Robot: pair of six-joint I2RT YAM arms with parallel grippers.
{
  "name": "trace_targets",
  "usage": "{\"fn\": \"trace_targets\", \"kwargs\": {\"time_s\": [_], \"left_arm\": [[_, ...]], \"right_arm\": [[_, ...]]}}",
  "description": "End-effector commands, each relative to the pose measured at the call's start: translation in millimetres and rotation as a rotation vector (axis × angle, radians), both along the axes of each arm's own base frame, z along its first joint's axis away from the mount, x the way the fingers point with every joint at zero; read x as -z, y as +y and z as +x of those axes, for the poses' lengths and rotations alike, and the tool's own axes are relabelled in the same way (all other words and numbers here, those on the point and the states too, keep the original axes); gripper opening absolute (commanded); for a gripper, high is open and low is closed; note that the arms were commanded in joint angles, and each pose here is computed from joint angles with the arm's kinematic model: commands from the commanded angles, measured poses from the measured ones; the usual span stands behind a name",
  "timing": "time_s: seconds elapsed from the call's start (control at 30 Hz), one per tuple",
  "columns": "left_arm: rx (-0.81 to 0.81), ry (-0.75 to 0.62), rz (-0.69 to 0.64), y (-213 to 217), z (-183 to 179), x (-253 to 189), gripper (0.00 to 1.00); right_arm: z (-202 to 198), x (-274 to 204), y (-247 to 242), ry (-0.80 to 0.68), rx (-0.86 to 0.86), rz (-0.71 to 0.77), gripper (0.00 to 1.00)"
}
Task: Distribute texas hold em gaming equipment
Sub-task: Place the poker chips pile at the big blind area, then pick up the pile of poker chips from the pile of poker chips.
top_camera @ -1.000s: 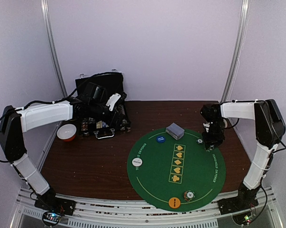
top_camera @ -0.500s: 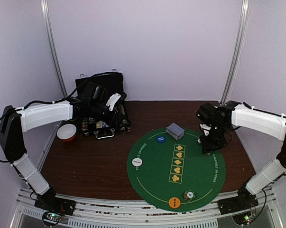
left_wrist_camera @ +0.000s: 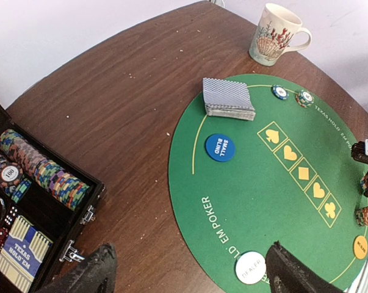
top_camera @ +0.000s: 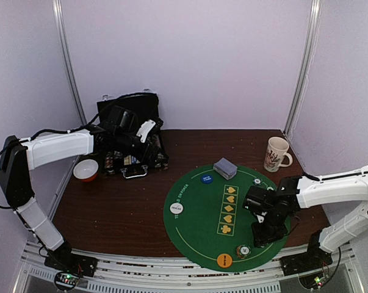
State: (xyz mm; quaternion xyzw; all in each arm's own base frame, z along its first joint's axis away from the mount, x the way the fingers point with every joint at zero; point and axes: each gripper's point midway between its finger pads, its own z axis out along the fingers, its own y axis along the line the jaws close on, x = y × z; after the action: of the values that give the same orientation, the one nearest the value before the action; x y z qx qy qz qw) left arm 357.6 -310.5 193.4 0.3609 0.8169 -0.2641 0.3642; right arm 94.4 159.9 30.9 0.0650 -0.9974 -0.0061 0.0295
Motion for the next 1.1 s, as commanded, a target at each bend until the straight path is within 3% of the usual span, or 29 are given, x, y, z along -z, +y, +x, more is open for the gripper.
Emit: {"fn": "trace_targets", "kwargs": {"time_s": [0.0,0.23,0.37,0.47,0.8,0.97,1.07], "left_arm": [[0.004,-0.070,-0.049,0,4,-32,0.88],[0.003,-0.072,-0.048,0,4,-32,0.88],[0.003,-0.072,-0.047,0,4,-32,0.88],[0.003,-0.070,-0.046,0,4,-31,0.88],[0.003,-0.069,-0.045,0,4,-30,0.88],[0.007,-0.066,-0.048,-1,4,-30,0.88],[0.007,-0.068,-0.048,-1,4,-31,0.88]], "right_arm": [[-3,17,-4,0.008,0.045,-0.028,0.00],[-8,21,0,0.038,0.021,-0.029,0.02],[-3,19,-4,0.016,0.019,-0.062,0.32],[1,18,-6,0.004,0.010,-0.089,0.43],[9,-4,-10,-0.024,-0.014,-0.136,0.60],[41,-47,-11,-0.125,-0.032,-0.172,0.68],[71,-69,-21,-0.191,-0.008,-0.191,0.81]]}}
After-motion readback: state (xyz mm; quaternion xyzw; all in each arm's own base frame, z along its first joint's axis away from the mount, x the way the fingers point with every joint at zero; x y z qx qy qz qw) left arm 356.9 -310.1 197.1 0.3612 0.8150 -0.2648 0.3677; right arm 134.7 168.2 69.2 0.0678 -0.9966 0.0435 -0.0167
